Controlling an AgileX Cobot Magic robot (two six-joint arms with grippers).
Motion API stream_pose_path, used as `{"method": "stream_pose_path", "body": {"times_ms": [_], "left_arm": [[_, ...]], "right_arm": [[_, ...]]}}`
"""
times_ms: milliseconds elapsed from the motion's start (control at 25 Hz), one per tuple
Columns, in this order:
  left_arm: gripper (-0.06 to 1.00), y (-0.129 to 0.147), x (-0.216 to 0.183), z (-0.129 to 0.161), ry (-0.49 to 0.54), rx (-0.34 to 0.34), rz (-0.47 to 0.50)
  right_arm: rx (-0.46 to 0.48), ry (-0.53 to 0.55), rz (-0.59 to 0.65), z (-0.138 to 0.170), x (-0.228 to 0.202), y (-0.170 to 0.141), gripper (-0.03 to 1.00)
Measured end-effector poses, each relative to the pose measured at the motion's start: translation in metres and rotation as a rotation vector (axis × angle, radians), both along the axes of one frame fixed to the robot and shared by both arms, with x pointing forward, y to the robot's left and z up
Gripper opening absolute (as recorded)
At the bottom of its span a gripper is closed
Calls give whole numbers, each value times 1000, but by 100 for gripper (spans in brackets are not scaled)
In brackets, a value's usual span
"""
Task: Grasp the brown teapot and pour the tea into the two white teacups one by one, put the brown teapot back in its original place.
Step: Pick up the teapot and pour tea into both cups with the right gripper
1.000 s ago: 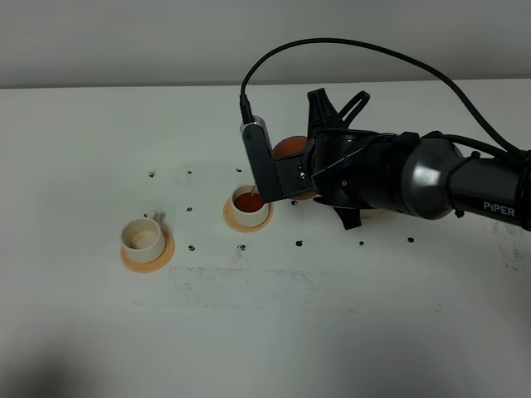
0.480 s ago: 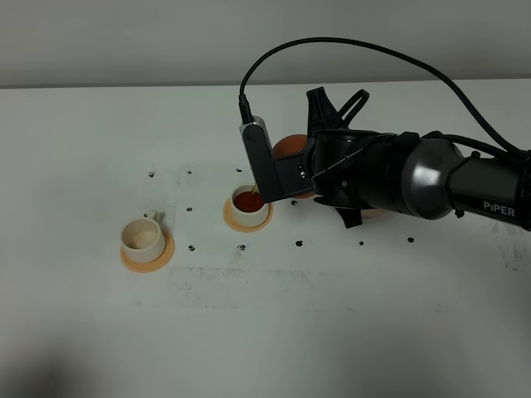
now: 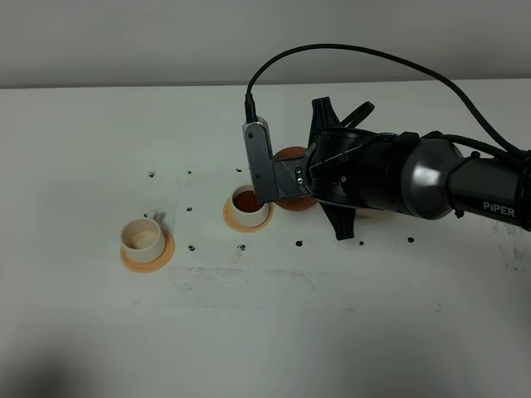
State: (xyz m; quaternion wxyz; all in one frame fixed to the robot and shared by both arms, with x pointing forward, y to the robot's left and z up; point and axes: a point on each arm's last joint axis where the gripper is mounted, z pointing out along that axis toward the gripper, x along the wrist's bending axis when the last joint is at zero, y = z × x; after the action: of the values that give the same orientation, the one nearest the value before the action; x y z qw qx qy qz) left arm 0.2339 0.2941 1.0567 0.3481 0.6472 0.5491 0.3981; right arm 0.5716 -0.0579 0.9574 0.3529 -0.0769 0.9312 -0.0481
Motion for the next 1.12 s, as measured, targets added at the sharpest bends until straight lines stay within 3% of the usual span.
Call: {"method": "stream_pose_path", "body": {"times_ms": [280,560,880,1120], "left_arm": [[31,0,0,0,0,0,0],[31,0,0,0,0,0,0],[31,0,0,0,0,0,0],[31,0,0,0,0,1,0]], "right_arm": [[39,6,-24,8,-3,-1,8],[194,41,-128,41,-17,-6,8],[506,170,-323,75,-45,-12,8],[703,283,-377,64,-75,-21,8]]}}
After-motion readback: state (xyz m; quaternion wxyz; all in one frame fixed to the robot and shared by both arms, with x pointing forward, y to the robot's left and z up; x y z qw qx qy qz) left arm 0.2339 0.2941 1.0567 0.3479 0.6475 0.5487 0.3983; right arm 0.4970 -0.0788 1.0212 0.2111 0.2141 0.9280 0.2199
